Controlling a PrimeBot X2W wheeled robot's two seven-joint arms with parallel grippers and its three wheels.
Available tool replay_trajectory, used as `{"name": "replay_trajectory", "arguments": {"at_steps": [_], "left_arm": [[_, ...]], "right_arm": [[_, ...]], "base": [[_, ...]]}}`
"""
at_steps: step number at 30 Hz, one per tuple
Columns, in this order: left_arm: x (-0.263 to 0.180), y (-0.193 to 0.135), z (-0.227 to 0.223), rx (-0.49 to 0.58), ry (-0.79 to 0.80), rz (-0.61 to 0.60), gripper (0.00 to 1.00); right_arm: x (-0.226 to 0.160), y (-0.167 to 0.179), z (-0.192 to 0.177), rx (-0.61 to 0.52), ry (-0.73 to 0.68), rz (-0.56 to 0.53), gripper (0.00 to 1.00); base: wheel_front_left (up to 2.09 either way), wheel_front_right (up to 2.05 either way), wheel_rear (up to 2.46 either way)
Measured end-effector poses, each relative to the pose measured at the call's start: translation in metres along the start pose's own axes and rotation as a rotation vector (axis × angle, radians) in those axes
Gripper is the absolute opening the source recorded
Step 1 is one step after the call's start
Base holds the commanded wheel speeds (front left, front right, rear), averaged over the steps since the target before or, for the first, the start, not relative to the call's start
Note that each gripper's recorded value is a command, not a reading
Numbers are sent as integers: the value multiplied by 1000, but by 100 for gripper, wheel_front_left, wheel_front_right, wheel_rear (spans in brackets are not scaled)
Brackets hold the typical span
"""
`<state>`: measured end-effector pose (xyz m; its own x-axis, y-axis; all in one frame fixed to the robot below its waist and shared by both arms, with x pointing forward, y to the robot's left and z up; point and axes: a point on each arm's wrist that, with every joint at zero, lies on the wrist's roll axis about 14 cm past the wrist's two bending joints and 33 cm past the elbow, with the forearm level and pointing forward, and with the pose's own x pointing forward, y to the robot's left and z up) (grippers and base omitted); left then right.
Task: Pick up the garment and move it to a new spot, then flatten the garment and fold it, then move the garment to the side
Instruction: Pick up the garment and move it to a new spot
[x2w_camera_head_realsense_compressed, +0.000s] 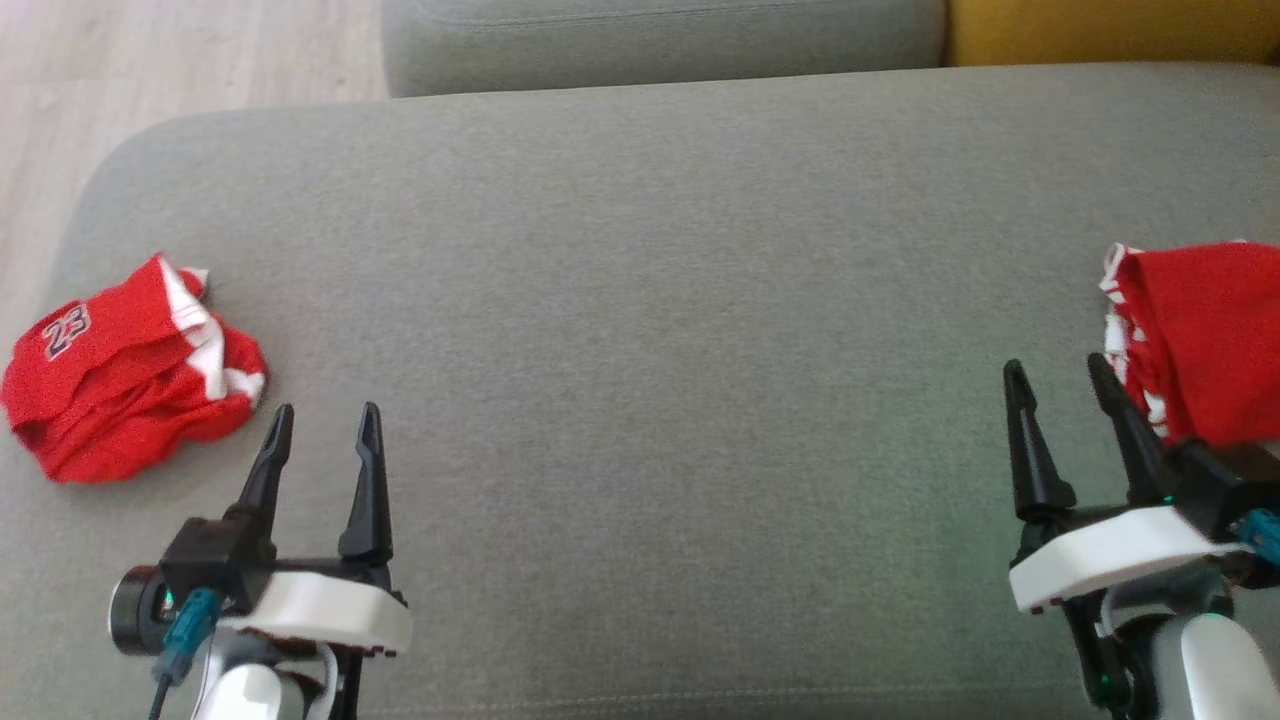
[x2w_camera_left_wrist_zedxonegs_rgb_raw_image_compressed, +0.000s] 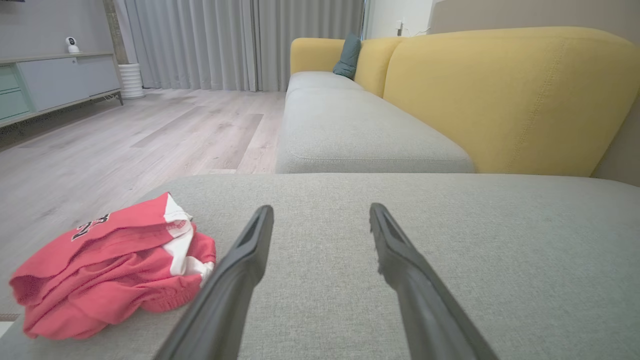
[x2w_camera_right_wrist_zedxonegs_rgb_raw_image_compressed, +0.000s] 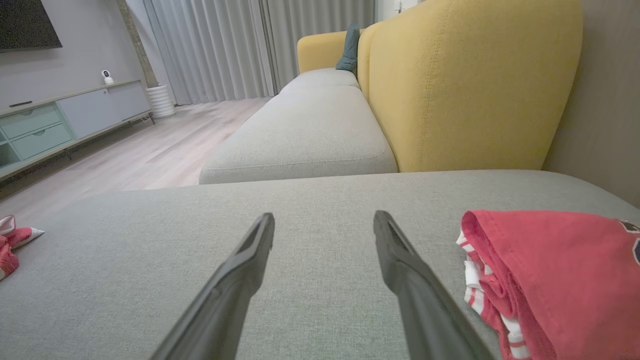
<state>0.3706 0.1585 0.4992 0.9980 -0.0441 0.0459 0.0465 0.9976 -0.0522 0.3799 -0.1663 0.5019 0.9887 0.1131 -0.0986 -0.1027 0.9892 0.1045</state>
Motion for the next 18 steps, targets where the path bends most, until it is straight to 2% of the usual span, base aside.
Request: {"name": "replay_trajectory", "arguments": {"at_steps": [7,18], "left_arm": [[-7,16,6,-1,-15,57,100],[-38,76,24,25,-58,254,100]], "right_arm": [[13,23,12,-24,-24,71,100],[34,111,20,-42,-26,327,100]], "base": [[0,0,0],[0,0,0]]}}
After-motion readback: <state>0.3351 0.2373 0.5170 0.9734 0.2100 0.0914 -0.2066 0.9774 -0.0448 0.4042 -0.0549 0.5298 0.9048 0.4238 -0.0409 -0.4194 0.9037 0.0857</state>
